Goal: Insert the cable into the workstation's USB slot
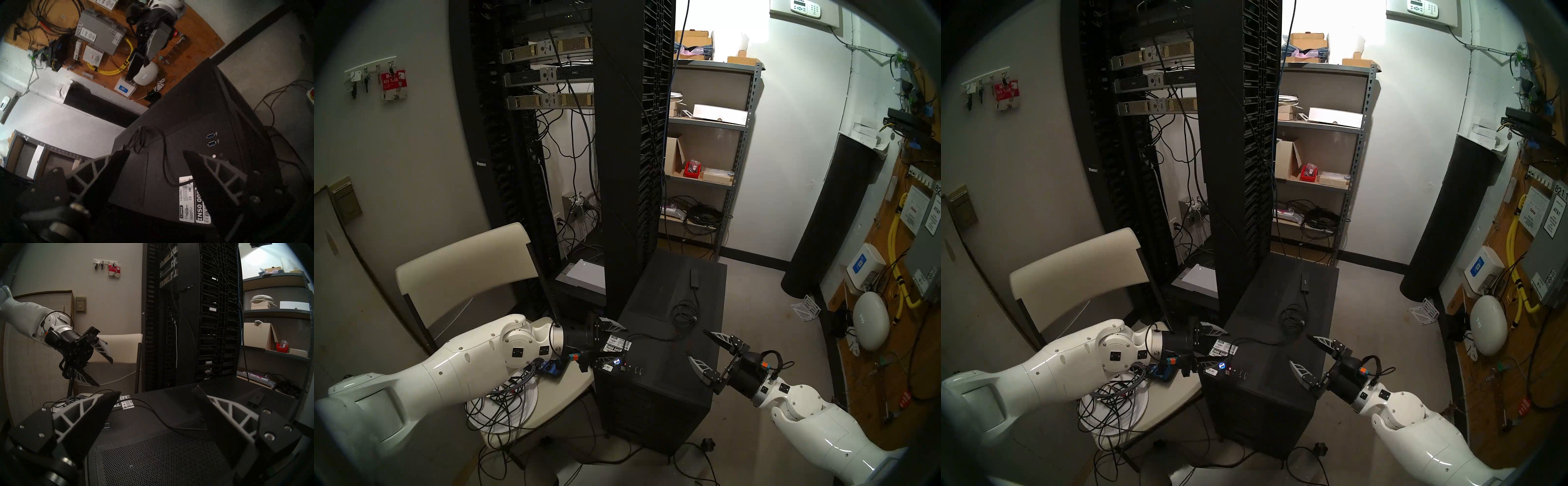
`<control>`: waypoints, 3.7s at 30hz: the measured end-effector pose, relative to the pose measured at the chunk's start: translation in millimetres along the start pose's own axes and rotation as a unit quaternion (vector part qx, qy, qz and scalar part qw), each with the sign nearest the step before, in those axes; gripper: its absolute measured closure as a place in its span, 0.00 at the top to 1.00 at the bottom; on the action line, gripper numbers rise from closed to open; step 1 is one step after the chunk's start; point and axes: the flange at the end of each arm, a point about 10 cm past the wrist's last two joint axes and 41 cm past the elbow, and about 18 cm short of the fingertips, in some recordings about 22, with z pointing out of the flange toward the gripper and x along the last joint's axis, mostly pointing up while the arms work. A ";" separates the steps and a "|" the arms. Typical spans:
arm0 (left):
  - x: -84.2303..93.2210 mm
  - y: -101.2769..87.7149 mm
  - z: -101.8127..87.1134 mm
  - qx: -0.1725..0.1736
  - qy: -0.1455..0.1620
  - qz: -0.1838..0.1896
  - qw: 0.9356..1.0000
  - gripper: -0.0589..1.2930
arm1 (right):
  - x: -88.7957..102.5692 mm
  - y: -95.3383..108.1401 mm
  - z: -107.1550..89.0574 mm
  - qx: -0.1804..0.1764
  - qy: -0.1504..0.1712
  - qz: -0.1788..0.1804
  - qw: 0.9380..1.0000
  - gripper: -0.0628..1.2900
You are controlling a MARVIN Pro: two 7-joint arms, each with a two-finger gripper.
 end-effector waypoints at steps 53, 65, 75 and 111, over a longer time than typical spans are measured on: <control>-31.7 13.6 32.3 -0.072 0.037 0.349 0.934 0.56 | -0.1 -0.1 0.0 0.000 0.000 0.000 1.000 0.93; -33.2 4.1 26.8 -0.049 0.048 0.368 0.927 0.56 | 0.0 -0.2 0.0 0.000 0.000 0.000 1.000 0.93; -46.3 5.6 10.6 -0.064 0.039 0.373 0.925 0.57 | -0.1 -0.2 0.0 0.000 0.000 0.000 1.000 0.93; -49.3 27.7 23.7 -0.090 0.047 0.370 0.923 0.57 | -0.1 -0.3 0.0 0.000 0.000 0.000 1.000 0.93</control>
